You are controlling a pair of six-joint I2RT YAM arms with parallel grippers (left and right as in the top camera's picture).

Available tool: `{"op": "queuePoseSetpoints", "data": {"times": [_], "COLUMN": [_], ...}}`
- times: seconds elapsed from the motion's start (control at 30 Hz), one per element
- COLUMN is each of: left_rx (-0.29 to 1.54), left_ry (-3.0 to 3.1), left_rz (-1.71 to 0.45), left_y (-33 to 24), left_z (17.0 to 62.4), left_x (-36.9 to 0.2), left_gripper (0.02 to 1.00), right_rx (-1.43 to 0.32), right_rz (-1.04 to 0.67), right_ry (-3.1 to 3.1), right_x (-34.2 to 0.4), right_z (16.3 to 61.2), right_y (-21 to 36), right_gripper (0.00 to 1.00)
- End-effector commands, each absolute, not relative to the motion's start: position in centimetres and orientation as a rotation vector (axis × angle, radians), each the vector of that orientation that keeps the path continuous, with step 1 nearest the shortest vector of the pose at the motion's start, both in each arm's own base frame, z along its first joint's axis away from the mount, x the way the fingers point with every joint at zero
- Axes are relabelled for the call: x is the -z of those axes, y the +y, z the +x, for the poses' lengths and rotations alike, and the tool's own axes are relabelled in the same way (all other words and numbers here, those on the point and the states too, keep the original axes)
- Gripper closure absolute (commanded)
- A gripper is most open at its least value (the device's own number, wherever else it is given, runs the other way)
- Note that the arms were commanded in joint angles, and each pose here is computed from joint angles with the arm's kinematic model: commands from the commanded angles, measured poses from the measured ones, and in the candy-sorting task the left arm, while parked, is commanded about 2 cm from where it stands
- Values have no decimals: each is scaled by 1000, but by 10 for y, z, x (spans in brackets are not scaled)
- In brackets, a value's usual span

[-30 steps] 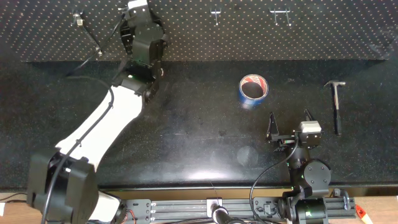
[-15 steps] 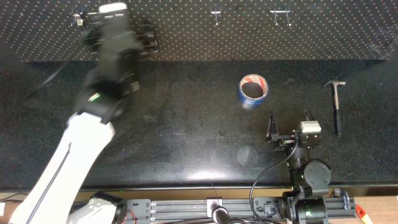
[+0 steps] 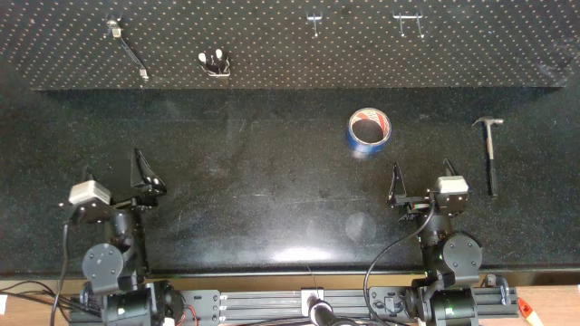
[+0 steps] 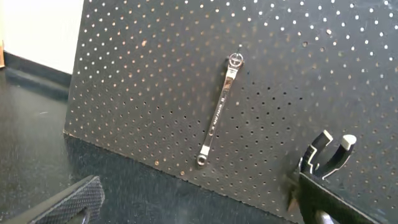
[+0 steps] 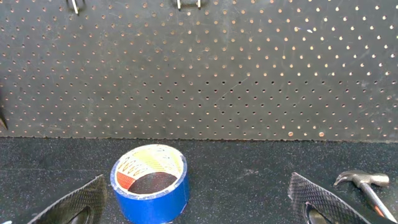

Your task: Place Tools Onto Pegboard

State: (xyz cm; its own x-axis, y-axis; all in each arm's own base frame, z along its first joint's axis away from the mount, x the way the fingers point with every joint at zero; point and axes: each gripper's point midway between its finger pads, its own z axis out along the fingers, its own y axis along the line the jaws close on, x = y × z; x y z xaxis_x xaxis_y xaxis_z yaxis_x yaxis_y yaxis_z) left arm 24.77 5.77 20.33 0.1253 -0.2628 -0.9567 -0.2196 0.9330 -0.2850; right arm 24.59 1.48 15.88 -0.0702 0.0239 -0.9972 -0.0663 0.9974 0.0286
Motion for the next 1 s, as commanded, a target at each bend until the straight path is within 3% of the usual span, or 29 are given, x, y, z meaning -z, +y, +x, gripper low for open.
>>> {"op": "queuePoseSetpoints", "data": {"times": [0.03, 0.27, 0.47, 1.0], "left_rx": [48, 27, 8, 17], "left_ry": [1435, 1516, 1650, 1648], "left_rz": [-397, -394, -8, -2], "left_y": [52, 39, 1, 0], "left_z": [247, 242, 246, 246], "left_x": [-197, -176, -155, -156], "left_gripper": [23, 23, 23, 23], "right_rx": [-71, -71, -71, -71], "right_rz": [-46, -46, -46, -46], "right_ry": [1640, 1640, 1640, 1640], "right_x": [-158, -157, -158, -158], "right_z": [246, 246, 246, 246], "right_y": [16, 16, 16, 16], "right_gripper": [53, 53, 53, 53]}}
